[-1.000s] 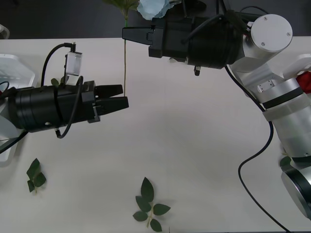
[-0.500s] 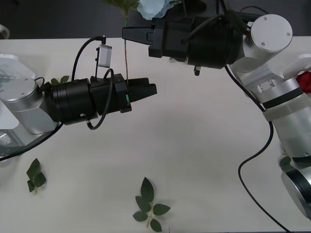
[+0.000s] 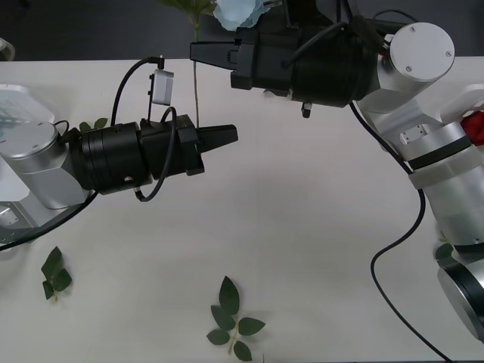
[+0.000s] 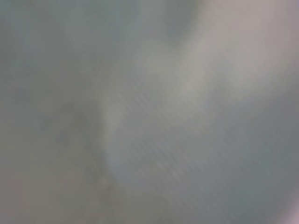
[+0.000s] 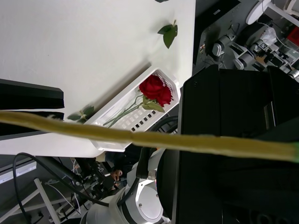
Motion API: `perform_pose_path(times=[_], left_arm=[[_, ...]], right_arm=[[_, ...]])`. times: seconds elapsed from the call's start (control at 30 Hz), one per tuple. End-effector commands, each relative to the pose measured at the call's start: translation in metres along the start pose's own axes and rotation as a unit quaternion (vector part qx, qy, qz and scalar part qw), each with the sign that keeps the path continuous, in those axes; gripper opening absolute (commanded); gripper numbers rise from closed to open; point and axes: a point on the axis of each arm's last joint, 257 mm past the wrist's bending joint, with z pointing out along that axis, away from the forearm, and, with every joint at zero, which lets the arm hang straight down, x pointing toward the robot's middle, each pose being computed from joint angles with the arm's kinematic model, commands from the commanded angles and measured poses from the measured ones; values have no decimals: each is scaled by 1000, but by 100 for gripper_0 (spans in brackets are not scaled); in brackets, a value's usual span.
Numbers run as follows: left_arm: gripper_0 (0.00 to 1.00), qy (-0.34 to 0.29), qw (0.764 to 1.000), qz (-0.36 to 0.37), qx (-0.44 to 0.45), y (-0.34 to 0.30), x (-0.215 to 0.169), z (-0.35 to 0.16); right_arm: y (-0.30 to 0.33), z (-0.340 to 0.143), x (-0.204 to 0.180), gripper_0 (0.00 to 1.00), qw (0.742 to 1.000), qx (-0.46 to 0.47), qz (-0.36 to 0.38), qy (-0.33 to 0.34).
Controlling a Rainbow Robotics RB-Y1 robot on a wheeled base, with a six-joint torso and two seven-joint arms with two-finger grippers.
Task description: Place the red flowers into the right box and the blue flowers into the left box. If a person shows an open palm, hand one flower to the person first, then continue sorting.
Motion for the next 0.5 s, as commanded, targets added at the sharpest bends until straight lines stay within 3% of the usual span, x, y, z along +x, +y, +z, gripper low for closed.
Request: perform_pose_path(times=[0.03,0.13,0.2,0.23,0.27,0.3,0.5], left_arm=[[0,-4,1000,10,8,-7,-12,9],[0,-4,1000,11,6,-6,-14,8],[0,-4,1000,10,5,-6,-14,7],[0,-4,1000,10,5,-5,-14,7],[0,-4,1000,10,4,-5,-14,6],[0,-4,1000,9,3,-4,-14,5],[0,-6,1000,11,-11,4,-19,0]], right_arm=[[26,21,-16,0,1000,-27,-4,-8],[27,23,-15,0,1000,-27,-2,-9],[25,23,-18,64,1000,-23,0,-14],[24,22,-18,74,1000,-22,1,-15],[23,22,-20,91,1000,-20,2,-17],[21,21,-20,100,1000,-18,3,-19],[18,20,-24,100,1000,-13,-2,-26]])
